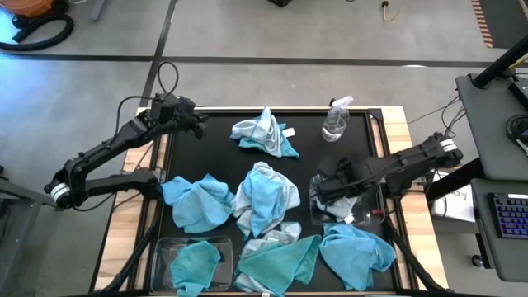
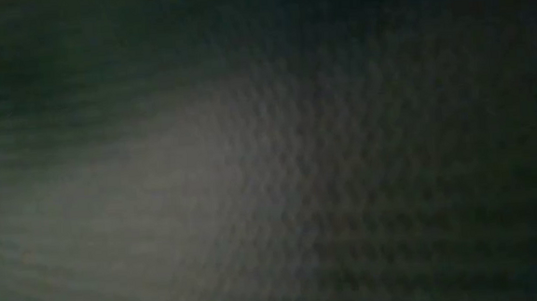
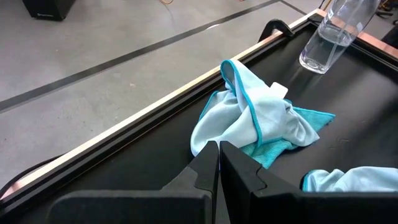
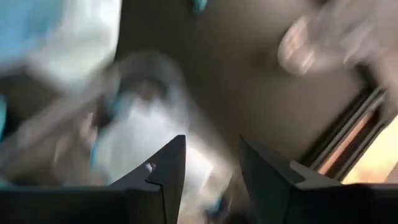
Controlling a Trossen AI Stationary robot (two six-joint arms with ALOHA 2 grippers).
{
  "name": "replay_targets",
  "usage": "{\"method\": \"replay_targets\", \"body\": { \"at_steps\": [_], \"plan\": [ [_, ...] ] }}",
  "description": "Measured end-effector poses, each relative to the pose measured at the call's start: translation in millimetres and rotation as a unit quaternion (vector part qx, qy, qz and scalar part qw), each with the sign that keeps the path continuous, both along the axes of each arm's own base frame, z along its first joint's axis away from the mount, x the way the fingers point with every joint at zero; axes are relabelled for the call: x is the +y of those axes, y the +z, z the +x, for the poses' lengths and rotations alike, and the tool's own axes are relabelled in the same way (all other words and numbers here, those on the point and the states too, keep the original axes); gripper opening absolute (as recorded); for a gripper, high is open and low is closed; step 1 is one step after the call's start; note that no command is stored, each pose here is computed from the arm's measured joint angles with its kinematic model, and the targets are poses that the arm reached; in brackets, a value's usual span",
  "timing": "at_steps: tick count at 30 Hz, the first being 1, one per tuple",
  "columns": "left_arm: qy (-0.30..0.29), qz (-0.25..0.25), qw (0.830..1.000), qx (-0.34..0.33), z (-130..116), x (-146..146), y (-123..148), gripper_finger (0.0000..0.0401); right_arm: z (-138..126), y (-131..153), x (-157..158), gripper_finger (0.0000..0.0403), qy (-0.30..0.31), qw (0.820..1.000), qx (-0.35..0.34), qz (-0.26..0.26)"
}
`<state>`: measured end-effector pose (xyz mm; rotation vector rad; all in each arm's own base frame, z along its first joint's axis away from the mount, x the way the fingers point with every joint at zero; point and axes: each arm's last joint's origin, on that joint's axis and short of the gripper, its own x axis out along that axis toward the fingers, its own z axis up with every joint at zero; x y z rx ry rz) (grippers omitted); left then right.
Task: Sort microfiber towel by color & place in baskets
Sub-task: Put the white towel into the top transparent bin
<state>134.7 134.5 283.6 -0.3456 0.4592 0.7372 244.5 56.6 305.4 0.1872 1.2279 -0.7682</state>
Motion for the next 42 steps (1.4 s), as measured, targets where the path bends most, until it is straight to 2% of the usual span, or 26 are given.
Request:
{"method": "replay_targets", "body": {
  "at_steps": [2,5,8,16,25,34,42],
  "plan": [
    [0.000,0.000,1.000,0.000,0,0,0,0.0000,6,10,-5,0.0136,-0.002,0.997,-0.047,-0.062],
    [0.000,0.000,1.000,0.000,0,0,0,0.0000,15,24,-12,0.0130,-0.018,0.982,-0.118,-0.145],
    [0.000,0.000,1.000,0.000,0,0,0,0.0000,25,34,-19,0.0128,-0.024,0.968,-0.166,-0.186],
    [0.000,-0.005,1.000,0.005,0,0,-1,0.0000,51,41,-38,0.0128,-0.004,0.954,-0.216,-0.207],
    [0.000,-0.005,1.000,0.005,0,0,-1,0.0000,62,49,-44,0.0128,-0.025,0.938,-0.279,-0.204],
    [0.050,0.003,0.999,0.016,-3,1,-2,0.0000,70,45,-43,0.0128,0.018,0.942,-0.250,-0.224],
    [0.056,-0.001,0.998,0.025,-3,1,-3,0.0000,97,27,-54,0.0128,0.063,0.941,-0.204,-0.261]
  ]
}}
